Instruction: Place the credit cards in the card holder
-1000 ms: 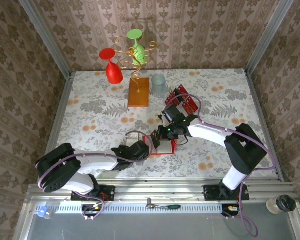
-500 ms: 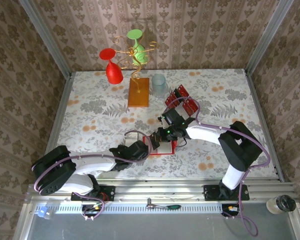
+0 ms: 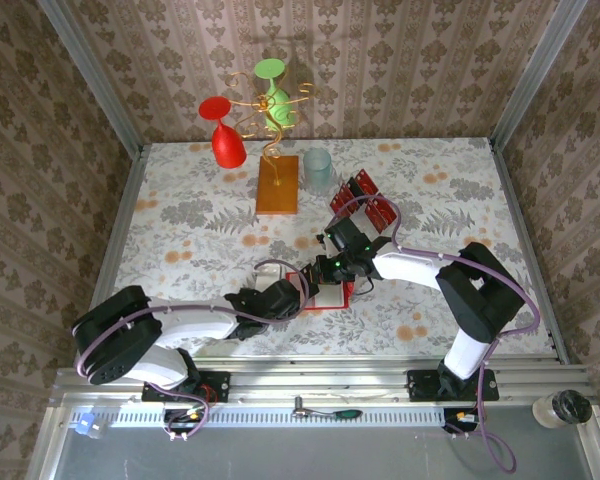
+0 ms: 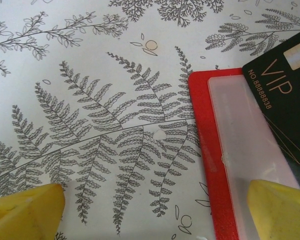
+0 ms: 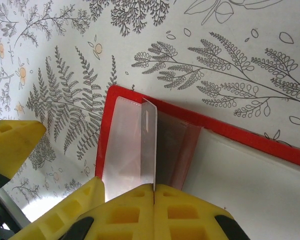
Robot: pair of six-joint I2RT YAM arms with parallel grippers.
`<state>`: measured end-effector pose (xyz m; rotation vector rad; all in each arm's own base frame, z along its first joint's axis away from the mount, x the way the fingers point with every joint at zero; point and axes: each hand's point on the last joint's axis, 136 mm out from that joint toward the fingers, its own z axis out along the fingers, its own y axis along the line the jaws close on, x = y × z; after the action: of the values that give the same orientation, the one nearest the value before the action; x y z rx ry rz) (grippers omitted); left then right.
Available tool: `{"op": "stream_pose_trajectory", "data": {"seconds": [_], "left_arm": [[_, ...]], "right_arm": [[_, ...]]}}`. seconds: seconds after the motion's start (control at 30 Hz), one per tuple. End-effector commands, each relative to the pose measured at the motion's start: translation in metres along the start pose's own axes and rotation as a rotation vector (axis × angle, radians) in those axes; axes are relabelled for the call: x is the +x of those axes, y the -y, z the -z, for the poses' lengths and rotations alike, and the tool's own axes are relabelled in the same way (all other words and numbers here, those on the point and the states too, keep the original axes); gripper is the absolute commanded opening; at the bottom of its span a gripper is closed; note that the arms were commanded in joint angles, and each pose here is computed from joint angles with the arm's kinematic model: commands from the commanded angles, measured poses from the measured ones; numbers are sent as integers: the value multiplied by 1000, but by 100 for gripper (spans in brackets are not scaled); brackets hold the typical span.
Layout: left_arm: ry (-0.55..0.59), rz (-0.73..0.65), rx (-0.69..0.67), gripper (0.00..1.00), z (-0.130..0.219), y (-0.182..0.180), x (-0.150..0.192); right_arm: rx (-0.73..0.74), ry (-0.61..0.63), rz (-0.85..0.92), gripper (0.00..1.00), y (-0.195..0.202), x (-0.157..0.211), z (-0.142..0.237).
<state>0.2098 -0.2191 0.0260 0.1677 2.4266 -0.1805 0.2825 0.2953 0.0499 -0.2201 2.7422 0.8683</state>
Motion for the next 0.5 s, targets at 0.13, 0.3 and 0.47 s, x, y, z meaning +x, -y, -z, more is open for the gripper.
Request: {"op": "stream_pose_trajectory", "data": {"seconds": [0.13,0.3,0.47], "left_arm": [[-14,-16,-29,95,-2,-1,1],[-29,-22,-59,94,-2,-7,6],[-44,-23,-97,94,-2,-12,11]], "right_arm": [[18,-50,-33,0,10,15,-9],[3,-33,-17,0,1,6,0],[-55,55,-25,0,-11,-17,29]]}}
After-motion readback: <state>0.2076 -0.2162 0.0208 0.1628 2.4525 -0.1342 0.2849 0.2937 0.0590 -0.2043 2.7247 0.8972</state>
